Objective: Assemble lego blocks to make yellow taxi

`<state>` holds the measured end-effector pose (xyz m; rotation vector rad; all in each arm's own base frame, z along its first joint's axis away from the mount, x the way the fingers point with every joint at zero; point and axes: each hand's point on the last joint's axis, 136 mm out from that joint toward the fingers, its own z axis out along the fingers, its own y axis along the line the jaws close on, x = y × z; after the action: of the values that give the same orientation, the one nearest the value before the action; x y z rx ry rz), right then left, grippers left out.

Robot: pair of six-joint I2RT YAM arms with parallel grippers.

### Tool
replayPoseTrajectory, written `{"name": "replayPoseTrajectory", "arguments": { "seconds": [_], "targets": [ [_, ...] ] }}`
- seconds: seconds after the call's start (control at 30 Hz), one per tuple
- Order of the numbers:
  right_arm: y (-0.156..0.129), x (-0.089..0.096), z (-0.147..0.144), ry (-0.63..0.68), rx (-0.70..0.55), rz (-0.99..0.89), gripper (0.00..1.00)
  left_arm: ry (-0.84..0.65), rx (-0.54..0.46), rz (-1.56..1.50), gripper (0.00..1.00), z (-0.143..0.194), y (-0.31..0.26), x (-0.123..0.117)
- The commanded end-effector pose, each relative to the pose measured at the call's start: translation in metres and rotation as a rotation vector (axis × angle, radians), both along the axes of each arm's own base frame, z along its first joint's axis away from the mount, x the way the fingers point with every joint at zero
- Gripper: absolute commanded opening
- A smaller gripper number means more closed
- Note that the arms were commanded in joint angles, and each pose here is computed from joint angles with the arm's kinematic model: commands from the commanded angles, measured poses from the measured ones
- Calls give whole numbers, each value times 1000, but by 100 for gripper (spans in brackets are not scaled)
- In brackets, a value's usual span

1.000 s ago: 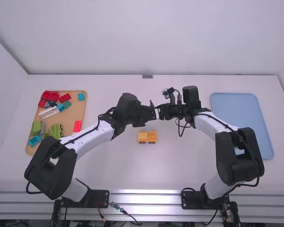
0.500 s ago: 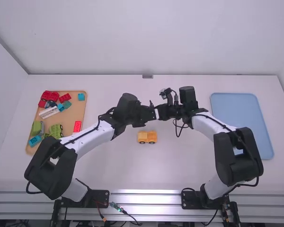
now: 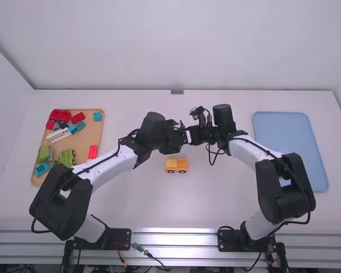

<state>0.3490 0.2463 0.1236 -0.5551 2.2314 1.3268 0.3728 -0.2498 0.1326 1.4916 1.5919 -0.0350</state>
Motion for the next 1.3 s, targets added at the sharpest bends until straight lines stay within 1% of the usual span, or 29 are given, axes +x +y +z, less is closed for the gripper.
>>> {"name": "replayPoseTrajectory", "arguments": {
  "seconds": [0.0,0.03,0.13,0.17,0.23,0.27,0.33,0.4,0.47,0.57,0.67,0.7,0.73,0.8,0.87,0.93,1.0,1.07,1.1,1.13,1.2,1.27],
  "targets": [
    [-3,6,0,-27,-6,-1,20,7,-37,-5,99,11,-7,0],
    [-8,8,-1,-47,-15,0,20,34,-63,32,99,16,-2,-1],
    [-17,10,-3,-98,-34,14,19,58,-79,45,99,23,8,-5],
    [-19,10,-3,-122,-38,29,19,73,-98,26,99,28,9,-9],
    [-24,9,-3,-181,-50,59,18,107,-157,-27,99,39,12,-18],
    [-27,8,-3,-231,-57,90,18,139,-215,-76,99,49,15,-25],
    [-30,7,-3,-265,-68,110,18,170,-262,-118,99,56,18,-30],
    [-36,2,-3,-334,-83,156,17,238,-371,-187,99,71,26,-37],
    [-37,-3,-1,-380,-80,199,16,276,-419,-227,99,78,30,-42],
    [-38,-14,3,-479,-67,279,15,357,-474,-266,99,79,32,-45],
    [-33,-24,8,-576,-48,355,15,443,-502,-265,99,71,29,-47],
    [-33,-25,9,-587,-49,361,15,454,-505,-260,99,71,29,-47],
    [-31,-28,10,-621,-55,386,16,519,-526,-229,99,66,25,-45],
    [-28,-35,14,-675,-51,425,16,601,-548,-187,99,59,23,-42],
    [-26,-38,16,-703,-51,443,16,624,-545,-181,99,54,22,-42],
    [-22,-43,23,-753,-56,473,16,653,-524,-182,99,42,22,-45],
    [-21,-46,26,-765,-58,481,16,664,-506,-198,100,35,21,-48],
    [-18,-50,33,-784,-55,490,16,672,-480,-224,98,27,18,-54],
    [-18,-51,34,-786,-56,491,16,672,-471,-235,95,25,17,-57],
    [-18,-51,35,-789,-56,490,16,665,-459,-254,91,24,15,-61],
    [-19,-51,35,-785,-55,490,16,648,-447,-280,92,24,13,-63],
    [-19,-53,33,-766,-55,491,16,600,-401,-303,93,19,9,-64]
  ]
}}
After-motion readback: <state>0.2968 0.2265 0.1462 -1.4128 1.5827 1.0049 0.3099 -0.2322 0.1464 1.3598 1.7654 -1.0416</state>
